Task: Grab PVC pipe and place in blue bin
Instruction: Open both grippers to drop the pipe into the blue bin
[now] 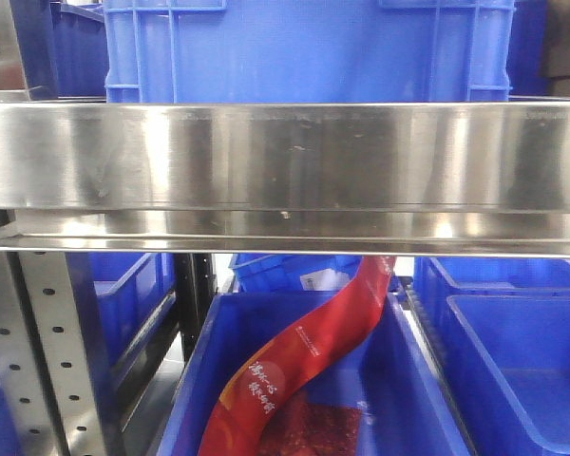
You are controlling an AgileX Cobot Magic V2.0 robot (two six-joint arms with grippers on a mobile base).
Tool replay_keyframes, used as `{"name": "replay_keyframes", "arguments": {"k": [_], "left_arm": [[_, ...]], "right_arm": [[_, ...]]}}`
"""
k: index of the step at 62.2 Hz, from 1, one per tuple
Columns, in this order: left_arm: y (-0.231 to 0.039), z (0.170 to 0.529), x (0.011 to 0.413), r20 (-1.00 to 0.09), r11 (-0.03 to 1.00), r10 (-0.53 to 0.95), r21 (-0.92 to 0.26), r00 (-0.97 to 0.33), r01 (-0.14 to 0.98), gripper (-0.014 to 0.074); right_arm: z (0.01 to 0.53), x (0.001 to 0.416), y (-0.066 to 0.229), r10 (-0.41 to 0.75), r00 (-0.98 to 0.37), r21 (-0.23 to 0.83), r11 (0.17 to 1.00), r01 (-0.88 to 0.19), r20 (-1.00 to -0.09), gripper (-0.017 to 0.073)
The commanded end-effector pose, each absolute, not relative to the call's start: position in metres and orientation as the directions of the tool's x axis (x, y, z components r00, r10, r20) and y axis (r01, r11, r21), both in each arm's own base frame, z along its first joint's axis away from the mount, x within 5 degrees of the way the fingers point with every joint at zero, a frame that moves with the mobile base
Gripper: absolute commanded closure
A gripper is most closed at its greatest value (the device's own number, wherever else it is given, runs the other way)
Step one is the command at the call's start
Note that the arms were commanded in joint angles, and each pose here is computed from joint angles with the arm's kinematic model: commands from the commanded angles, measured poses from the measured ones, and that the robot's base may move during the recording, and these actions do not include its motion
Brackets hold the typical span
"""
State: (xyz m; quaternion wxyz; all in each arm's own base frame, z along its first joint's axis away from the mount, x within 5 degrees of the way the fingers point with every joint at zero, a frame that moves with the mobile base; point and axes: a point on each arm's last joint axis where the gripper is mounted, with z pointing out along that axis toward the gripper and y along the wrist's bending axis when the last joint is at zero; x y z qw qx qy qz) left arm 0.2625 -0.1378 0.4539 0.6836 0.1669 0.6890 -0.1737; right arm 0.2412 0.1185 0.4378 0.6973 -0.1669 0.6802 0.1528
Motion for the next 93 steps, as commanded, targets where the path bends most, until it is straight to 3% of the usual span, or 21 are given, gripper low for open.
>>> {"name": "replay_keyframes", "arguments": {"k": [1,26,48,58,63,67,75,78,93], "left_arm": [[-0.150,0.461,0.282,-0.997,0.878,-0.071,-0.056,0.012,0.475,0.0704],[-0.188,0.443,0.350,-0.975,0.855,-0.130,-0.201,-0.178,0.477,0.0704],[-0.197,0.427,0.364,-0.960,0.853,-0.102,-0.219,-0.260,0.475,0.0704],[-0.197,0.426,0.364,-0.960,0.853,-0.101,-0.219,-0.261,0.474,0.0699],[-0.197,0.426,0.364,-0.960,0.853,-0.101,-0.219,-0.261,0.474,0.0640],[-0.197,0.426,0.364,-0.960,0.853,-0.101,-0.219,-0.261,0.474,0.0526],[-0.197,0.426,0.364,-0.960,0.853,-0.101,-0.219,-0.261,0.474,0.0297],[-0.197,0.426,0.364,-0.960,0.853,-0.101,-0.219,-0.261,0.474,0.0248],[-0.197,0.426,0.364,-0.960,0.853,-0.101,-0.219,-0.261,0.474,0.0244]], "right_arm": [[0.443,0.258,0.128,-0.013,0.050,-0.034,0.896,-0.443,-0.999,0.0721],[0.416,0.305,0.152,-0.009,-0.052,0.015,0.895,-0.446,-0.999,0.0721],[0.409,0.309,0.154,-0.026,-0.085,0.015,0.895,-0.446,-0.996,0.0720],[0.408,0.308,0.154,-0.030,-0.099,0.017,0.895,-0.446,-0.995,0.0566],[0.408,0.308,0.154,-0.024,-0.101,0.024,0.895,-0.446,-0.995,0.0428],[0.408,0.308,0.154,-0.007,-0.110,0.043,0.895,-0.445,-0.994,0.0342],[0.408,0.308,0.154,-0.001,-0.113,0.049,0.895,-0.444,-0.994,0.0246],[0.408,0.308,0.154,-0.001,-0.113,0.049,0.895,-0.444,-0.994,0.0238],[0.408,0.308,0.154,-0.001,-0.113,0.049,0.895,-0.444,-0.994,0.0239]]}}
